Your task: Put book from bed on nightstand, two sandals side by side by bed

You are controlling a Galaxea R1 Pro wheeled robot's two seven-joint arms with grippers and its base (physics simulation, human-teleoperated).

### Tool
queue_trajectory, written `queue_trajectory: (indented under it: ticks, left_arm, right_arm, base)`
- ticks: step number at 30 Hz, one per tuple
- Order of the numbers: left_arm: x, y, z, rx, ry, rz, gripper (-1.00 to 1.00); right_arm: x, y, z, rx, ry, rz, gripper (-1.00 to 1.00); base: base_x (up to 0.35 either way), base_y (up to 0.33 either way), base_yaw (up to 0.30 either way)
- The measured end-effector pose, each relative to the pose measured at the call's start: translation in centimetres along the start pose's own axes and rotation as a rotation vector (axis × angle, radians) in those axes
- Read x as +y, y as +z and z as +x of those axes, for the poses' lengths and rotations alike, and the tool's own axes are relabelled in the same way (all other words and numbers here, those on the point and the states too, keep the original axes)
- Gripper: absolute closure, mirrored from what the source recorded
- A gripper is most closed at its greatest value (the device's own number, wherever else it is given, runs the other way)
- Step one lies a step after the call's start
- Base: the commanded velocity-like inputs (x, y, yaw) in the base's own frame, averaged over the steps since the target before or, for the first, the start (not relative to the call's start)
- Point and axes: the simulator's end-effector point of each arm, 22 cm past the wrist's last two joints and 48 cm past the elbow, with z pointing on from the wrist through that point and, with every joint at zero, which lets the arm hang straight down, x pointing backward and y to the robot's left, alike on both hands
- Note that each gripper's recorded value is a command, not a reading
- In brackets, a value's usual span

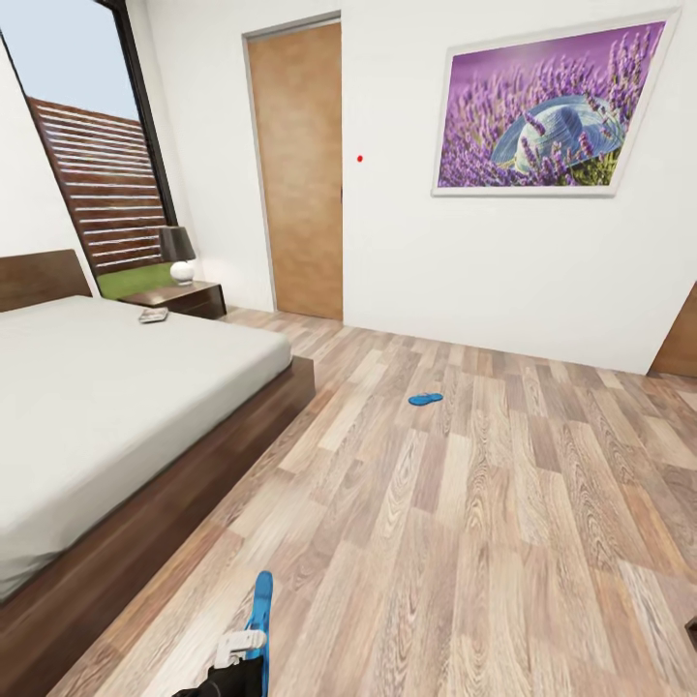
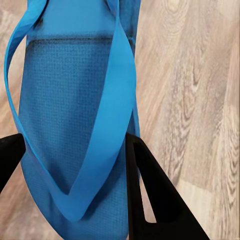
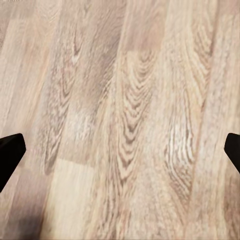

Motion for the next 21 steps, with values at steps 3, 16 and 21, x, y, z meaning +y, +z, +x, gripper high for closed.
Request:
queue_trajectory:
  ticks: [3,16,21]
  left_arm:
    - [-0.26,-0.38,-0.49,0.0,0.0,0.0,1.0]
    - [-0.25,-0.39,-0.49,0.0,-0.001,0.0,1.0]
    - [-0.25,-0.39,-0.49,0.0,-0.002,0.0,1.0]
  right_arm:
    - [0.29,-0.4,-0.47,0.0,0.0,-0.001,-1.0]
    - [0.35,-0.4,-0.51,0.0,-0.002,-0.003,-1.0]
    - [0.35,-0.4,-0.52,0.0,-0.002,-0.003,-1.0]
  base:
    - [0.0,0.0,-0.007]
    - [0.0,0.0,-0.229]
    - [0.0,0.0,-0.252]
